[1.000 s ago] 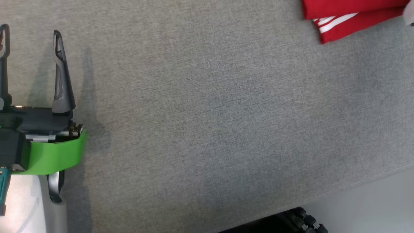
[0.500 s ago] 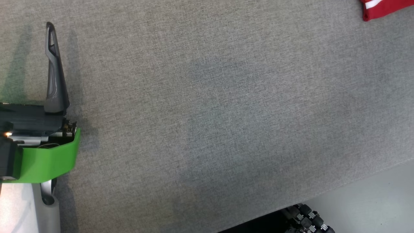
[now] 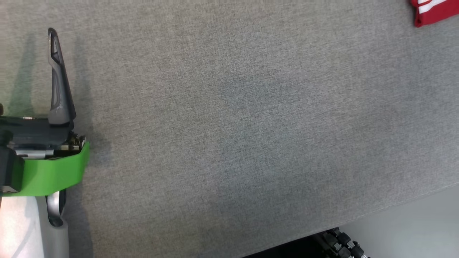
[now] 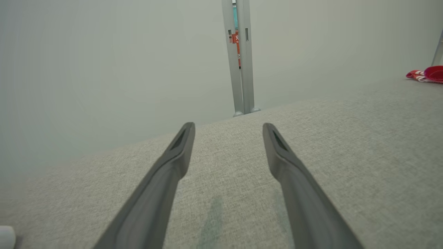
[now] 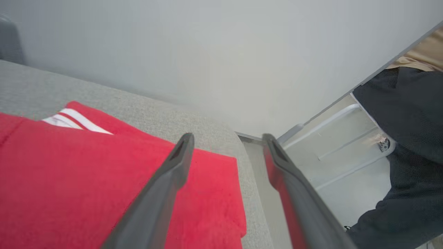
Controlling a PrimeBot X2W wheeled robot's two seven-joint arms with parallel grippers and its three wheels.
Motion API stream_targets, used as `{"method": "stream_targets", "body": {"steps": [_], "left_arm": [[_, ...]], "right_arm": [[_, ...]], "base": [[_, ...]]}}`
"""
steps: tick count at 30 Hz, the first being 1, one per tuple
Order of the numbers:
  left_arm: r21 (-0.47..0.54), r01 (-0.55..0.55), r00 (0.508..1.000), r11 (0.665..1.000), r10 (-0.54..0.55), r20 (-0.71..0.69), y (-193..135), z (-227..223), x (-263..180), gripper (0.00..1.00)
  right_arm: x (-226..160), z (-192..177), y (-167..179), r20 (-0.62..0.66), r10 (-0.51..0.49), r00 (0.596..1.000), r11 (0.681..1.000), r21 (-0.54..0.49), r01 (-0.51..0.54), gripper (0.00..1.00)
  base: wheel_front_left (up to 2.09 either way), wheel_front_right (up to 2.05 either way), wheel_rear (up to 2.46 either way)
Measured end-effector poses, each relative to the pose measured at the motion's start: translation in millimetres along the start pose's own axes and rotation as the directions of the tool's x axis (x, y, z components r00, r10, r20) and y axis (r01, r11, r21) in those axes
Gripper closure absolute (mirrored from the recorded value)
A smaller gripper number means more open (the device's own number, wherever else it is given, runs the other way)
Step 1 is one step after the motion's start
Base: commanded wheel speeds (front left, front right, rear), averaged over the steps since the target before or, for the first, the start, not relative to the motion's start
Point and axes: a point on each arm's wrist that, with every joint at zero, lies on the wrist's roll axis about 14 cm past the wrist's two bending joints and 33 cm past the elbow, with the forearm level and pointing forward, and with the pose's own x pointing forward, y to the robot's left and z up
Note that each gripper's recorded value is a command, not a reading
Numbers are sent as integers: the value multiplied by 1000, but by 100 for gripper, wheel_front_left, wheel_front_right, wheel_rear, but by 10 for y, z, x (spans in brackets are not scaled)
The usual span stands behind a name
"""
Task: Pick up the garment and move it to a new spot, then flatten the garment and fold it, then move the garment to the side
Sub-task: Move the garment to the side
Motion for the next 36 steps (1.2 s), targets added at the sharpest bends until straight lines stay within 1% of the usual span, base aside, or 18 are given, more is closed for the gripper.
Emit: {"method": "stream_targets", "body": {"steps": [4,10,11,12,13,17,23,26,30,36], "left_arm": [[-5,-37,999,999,37,-38,77,21,-125,0],[-3,-121,989,993,120,-87,256,123,-381,0],[-3,-136,987,991,135,-91,286,156,-432,0],[5,-158,982,987,158,-103,333,206,-537,0],[7,-171,980,985,171,-107,361,241,-592,0],[22,-209,971,978,210,-118,433,371,-801,0],[21,-246,961,969,247,-127,468,533,-1062,0],[21,-255,959,967,256,-126,468,608,-1163,0],[20,-265,957,964,266,-116,472,718,-1277,0],[17,-279,955,960,280,-98,474,852,-1413,0]], "right_arm": [[-105,329,52,118,4,993,998,67,-12,0],[-417,756,410,280,65,958,985,133,-106,0],[-491,817,476,304,71,950,981,153,-123,0],[-630,909,620,341,91,936,971,180,-160,0],[-713,943,707,356,105,929,966,187,-181,0],[-1031,1078,955,412,133,901,940,237,-247,0],[-1503,1113,1242,450,164,878,896,304,-323,0],[-1711,1101,1331,460,177,870,880,322,-349,0],[-1973,1029,1420,459,175,871,849,377,-369,0],[-2295,907,1473,450,161,878,822,431,-372,0]], "base": [[0,0,0],[0,0,0],[0,0,0],[0,0,0],[0,0,0],[0,0,0],[0,0,0],[0,0,0],[0,0,0],[0,0,0]]}}
